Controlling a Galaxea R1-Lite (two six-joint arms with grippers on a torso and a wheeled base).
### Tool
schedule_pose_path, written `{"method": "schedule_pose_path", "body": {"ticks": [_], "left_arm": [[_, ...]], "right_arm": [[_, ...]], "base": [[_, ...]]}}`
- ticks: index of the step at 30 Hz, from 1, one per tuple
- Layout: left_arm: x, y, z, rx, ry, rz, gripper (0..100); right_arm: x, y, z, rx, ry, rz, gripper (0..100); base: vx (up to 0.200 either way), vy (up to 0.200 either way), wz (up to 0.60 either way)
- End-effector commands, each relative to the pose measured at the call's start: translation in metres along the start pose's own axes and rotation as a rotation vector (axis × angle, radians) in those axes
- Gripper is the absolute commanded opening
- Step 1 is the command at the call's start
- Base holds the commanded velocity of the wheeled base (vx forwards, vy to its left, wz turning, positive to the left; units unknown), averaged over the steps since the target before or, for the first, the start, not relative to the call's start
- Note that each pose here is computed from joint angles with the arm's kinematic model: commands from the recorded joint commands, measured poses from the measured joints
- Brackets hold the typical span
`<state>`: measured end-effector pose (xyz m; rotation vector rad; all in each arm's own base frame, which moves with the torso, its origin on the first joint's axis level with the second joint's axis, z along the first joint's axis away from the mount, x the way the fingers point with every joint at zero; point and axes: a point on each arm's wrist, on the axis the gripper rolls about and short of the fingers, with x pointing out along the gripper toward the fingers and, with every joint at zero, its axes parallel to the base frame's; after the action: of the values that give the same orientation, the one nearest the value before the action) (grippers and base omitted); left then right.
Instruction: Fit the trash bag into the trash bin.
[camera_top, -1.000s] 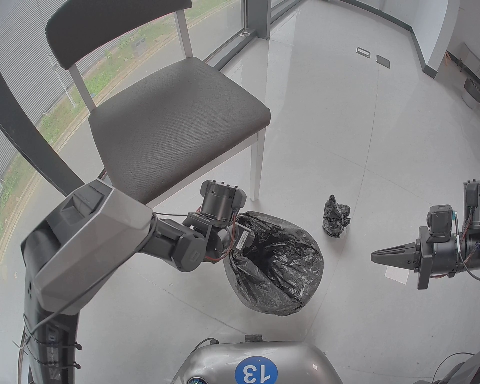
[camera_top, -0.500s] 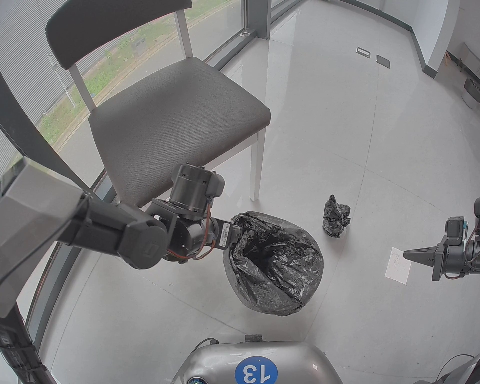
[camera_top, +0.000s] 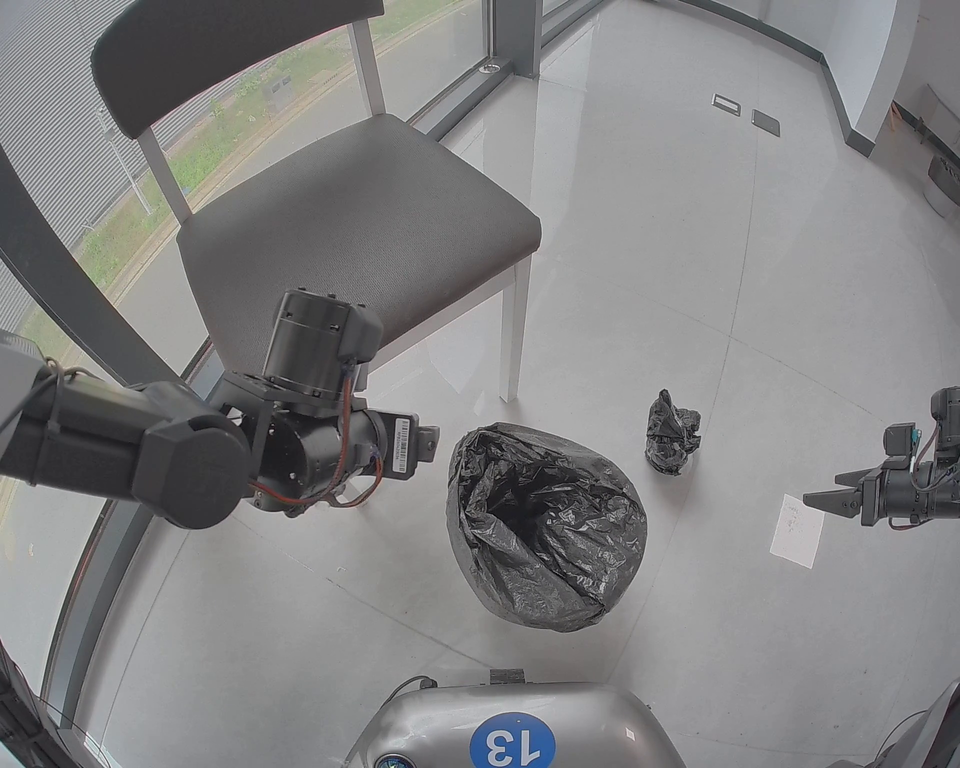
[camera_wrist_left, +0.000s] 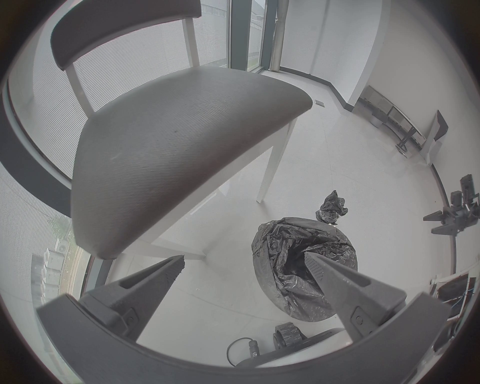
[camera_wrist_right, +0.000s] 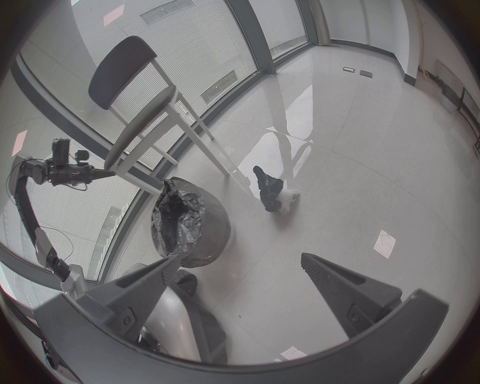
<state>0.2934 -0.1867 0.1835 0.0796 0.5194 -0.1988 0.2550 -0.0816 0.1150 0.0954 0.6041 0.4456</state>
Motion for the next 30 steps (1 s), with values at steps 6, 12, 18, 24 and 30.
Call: {"method": "schedule_pose_path", "body": {"ticks": [6, 12, 18, 24, 30], "left_arm": [[-0.018, 0.016, 0.001, -0.022, -0.020, 0.016, 100], [-0.014, 0.020, 0.003, -0.036, -0.036, 0.025, 100], [-0.015, 0.023, 0.004, -0.042, -0.044, 0.031, 100], [-0.009, 0.019, 0.004, -0.064, -0.076, -0.007, 100], [-0.013, 0.014, 0.004, -0.092, -0.107, -0.073, 100]], "right_arm": [[0.030, -0.044, 0.000, 0.052, 0.035, -0.030, 100], [0.055, -0.072, 0.008, 0.042, 0.032, -0.051, 100], [0.080, -0.081, 0.030, -0.016, 0.003, -0.052, 100], [0.092, -0.073, 0.038, -0.024, 0.000, -0.027, 100], [0.097, -0.071, 0.033, -0.015, 0.015, -0.017, 100]], "base": [[0.000, 0.000, 0.00], [0.000, 0.000, 0.00], [0.000, 0.000, 0.00], [0.000, 0.000, 0.00], [0.000, 0.000, 0.00]]}}
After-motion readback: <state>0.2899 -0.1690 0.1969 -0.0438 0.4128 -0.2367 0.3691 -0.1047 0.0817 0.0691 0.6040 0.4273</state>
